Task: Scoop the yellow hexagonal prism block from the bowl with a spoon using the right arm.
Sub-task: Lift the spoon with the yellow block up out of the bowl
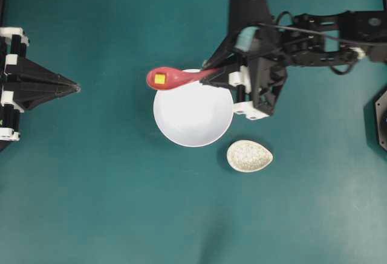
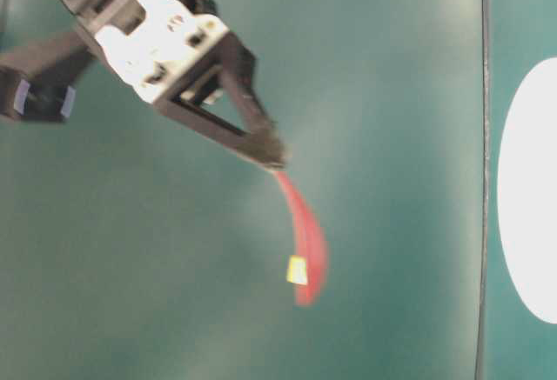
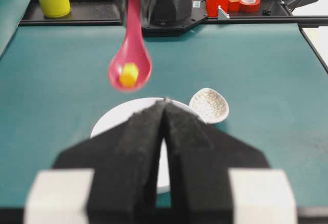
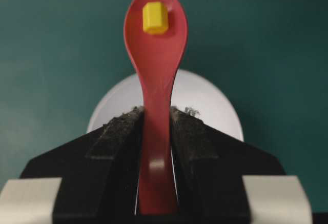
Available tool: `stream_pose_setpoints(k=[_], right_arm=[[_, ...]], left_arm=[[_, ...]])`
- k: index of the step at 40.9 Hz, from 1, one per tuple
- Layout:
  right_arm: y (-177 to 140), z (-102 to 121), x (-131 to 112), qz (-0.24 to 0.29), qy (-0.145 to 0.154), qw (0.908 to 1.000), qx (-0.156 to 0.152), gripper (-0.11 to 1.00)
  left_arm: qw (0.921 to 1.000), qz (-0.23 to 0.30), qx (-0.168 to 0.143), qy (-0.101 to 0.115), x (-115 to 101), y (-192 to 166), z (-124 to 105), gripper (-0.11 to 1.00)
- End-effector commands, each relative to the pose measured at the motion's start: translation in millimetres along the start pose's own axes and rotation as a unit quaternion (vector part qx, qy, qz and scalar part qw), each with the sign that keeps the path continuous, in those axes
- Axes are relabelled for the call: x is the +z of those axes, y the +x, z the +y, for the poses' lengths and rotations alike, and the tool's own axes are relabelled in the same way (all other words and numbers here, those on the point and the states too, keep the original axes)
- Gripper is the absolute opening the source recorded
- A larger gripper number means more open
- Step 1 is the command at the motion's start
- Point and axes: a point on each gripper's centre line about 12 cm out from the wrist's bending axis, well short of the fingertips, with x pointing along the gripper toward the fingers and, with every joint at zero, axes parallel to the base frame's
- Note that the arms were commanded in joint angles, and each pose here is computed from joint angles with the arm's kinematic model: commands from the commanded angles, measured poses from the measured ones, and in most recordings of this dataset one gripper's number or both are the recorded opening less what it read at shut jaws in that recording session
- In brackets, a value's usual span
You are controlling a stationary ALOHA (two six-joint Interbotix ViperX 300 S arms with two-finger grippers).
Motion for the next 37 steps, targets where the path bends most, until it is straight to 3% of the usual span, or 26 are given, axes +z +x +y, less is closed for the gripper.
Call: stream_pose_setpoints(k=[1,16,37], right_arm=[[-22,4,15,-0.042,-0.007,0.9991,0.001,0.23],[-58,8,15,-0.077,-0.011,0.9969,0.005,0.23],[-71,8,12,-0.091,-0.014,0.9958,0.004,0.23]], left_arm=[[1.0,-0.008,0.001,0.002,7,2,1,-0.01],[1.0,-0.008,0.001,0.001,7,2,1,-0.01],[0.9999,-0.011,0.001,-0.004,7,3,1,-0.01]])
